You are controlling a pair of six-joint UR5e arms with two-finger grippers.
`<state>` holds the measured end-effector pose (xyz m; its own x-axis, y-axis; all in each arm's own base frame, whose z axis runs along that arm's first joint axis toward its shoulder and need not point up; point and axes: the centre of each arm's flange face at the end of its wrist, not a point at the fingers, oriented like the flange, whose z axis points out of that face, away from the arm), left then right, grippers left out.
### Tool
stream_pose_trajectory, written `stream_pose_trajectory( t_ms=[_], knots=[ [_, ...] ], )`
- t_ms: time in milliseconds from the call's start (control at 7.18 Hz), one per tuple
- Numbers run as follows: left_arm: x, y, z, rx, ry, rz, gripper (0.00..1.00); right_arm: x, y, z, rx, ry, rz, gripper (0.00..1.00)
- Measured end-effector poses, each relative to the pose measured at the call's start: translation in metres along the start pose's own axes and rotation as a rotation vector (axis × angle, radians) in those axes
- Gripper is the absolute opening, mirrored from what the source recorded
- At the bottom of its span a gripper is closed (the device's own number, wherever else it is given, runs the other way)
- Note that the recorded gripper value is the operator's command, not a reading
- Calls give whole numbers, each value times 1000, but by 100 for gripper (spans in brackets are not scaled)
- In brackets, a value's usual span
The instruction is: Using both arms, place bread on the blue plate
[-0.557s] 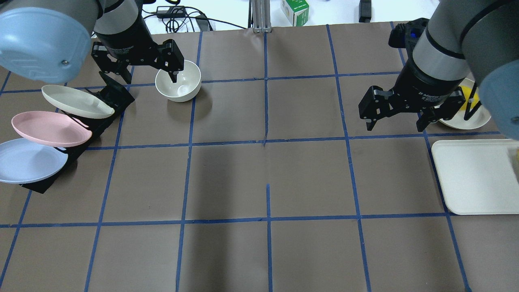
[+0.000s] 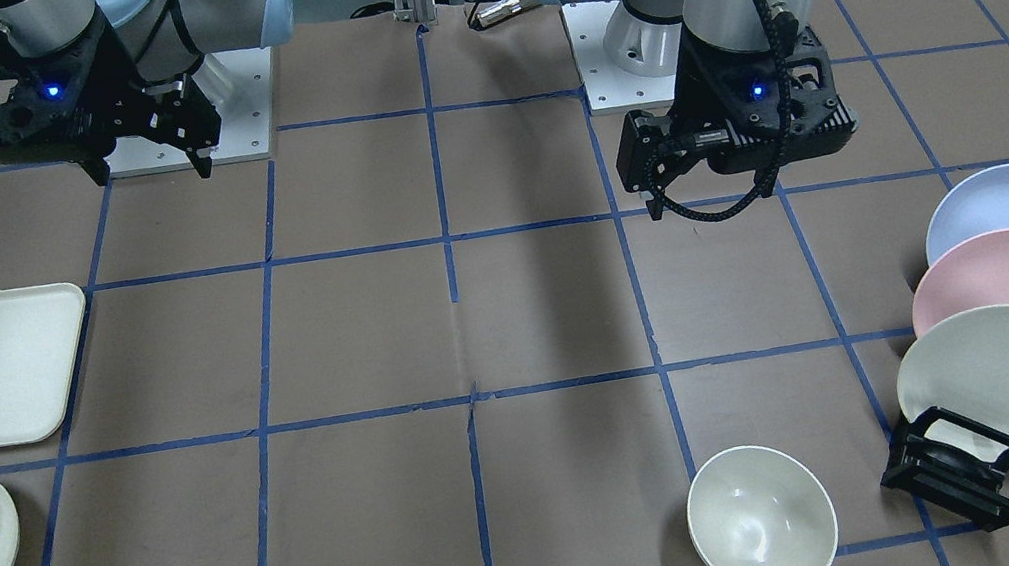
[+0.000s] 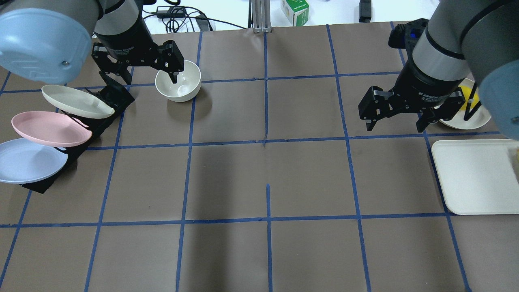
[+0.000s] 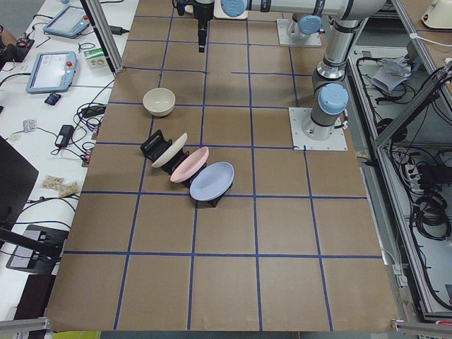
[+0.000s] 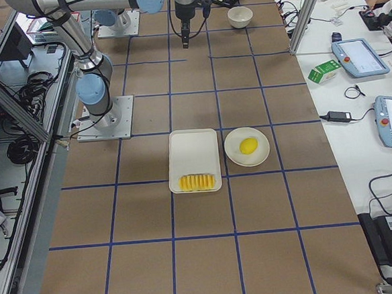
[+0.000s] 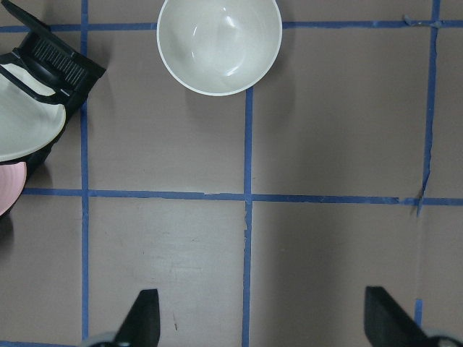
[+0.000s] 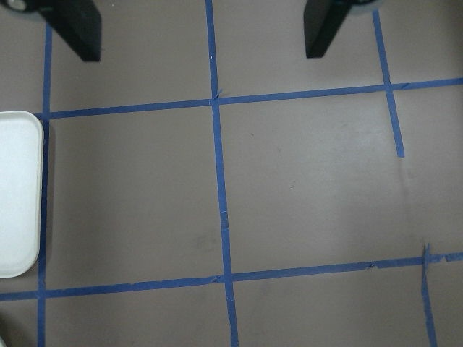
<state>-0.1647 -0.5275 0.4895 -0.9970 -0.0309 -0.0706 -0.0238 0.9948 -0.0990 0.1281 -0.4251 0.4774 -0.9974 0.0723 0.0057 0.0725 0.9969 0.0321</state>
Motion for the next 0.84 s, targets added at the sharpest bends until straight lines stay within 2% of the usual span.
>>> stream_pose_trajectory(
  t_ms=[557, 836],
  knots=[
    [0, 0, -1, 1, 0, 1, 100, 6, -6, 7, -16, 3, -4, 100],
    [0, 0, -1, 1, 0, 1, 100, 45, -23, 29, -62, 35, 60, 100]
  ],
)
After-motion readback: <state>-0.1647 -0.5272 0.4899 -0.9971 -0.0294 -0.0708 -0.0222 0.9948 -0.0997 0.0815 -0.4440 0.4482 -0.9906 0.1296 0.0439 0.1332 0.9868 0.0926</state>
